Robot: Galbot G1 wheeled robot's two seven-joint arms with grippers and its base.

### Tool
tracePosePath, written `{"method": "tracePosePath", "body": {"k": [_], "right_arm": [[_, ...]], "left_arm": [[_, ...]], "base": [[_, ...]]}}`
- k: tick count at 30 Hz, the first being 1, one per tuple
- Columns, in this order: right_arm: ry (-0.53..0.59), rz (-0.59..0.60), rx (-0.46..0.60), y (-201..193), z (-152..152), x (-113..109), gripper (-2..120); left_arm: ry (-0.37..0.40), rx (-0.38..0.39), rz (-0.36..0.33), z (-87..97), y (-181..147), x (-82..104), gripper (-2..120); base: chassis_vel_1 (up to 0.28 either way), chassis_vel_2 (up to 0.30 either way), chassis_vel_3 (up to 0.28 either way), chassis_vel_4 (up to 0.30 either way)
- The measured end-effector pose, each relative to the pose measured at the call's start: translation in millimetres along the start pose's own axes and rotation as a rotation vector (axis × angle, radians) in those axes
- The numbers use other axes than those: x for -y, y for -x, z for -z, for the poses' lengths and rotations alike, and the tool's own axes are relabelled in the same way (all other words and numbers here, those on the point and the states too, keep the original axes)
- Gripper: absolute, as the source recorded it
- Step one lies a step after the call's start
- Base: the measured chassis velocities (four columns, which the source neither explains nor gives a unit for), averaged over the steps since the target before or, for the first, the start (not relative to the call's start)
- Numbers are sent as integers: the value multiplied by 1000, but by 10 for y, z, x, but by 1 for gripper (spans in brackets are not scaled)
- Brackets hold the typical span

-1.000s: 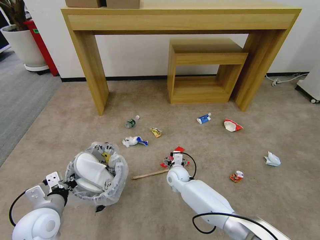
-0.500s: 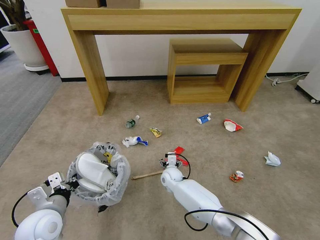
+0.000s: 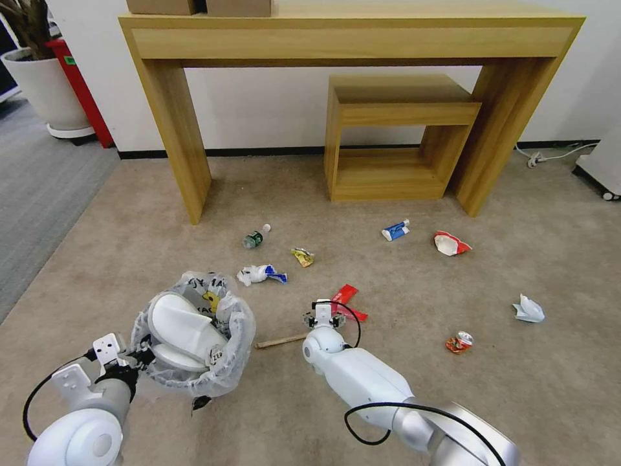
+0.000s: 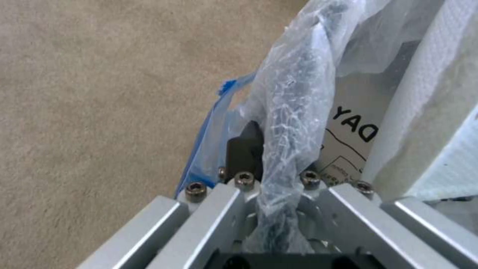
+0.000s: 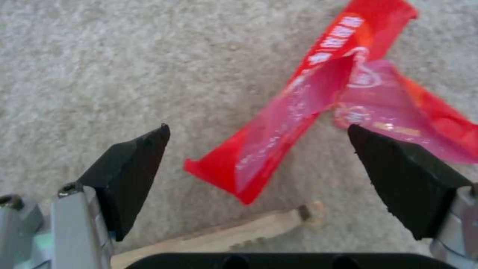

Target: Pick up the trash bin and place the garbage on the floor into it.

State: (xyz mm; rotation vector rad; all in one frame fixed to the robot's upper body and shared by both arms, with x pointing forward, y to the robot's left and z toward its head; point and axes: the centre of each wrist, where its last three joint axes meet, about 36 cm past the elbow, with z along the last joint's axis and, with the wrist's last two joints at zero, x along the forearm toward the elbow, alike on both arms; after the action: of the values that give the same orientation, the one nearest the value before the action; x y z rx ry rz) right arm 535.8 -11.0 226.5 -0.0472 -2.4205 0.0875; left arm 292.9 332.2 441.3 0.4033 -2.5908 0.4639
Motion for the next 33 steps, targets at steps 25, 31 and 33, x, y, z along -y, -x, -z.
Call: {"method": "tracePosePath", "body": {"k": [25, 31, 33], "right_arm": [[-39, 1, 16, 80, -103, 115, 19], [-46, -4, 12, 80, -163, 162, 2], [-51, -5, 12, 75, -202, 182, 0]], "left_arm": [[-11, 22, -8, -18, -2, 34, 0], [-13, 21, -6, -29, -19, 33, 0], [-14, 22, -4, -35, -27, 36, 0]], "base": [[0, 0, 0, 0], [0, 0, 0, 0], [0, 0, 0, 0]]}}
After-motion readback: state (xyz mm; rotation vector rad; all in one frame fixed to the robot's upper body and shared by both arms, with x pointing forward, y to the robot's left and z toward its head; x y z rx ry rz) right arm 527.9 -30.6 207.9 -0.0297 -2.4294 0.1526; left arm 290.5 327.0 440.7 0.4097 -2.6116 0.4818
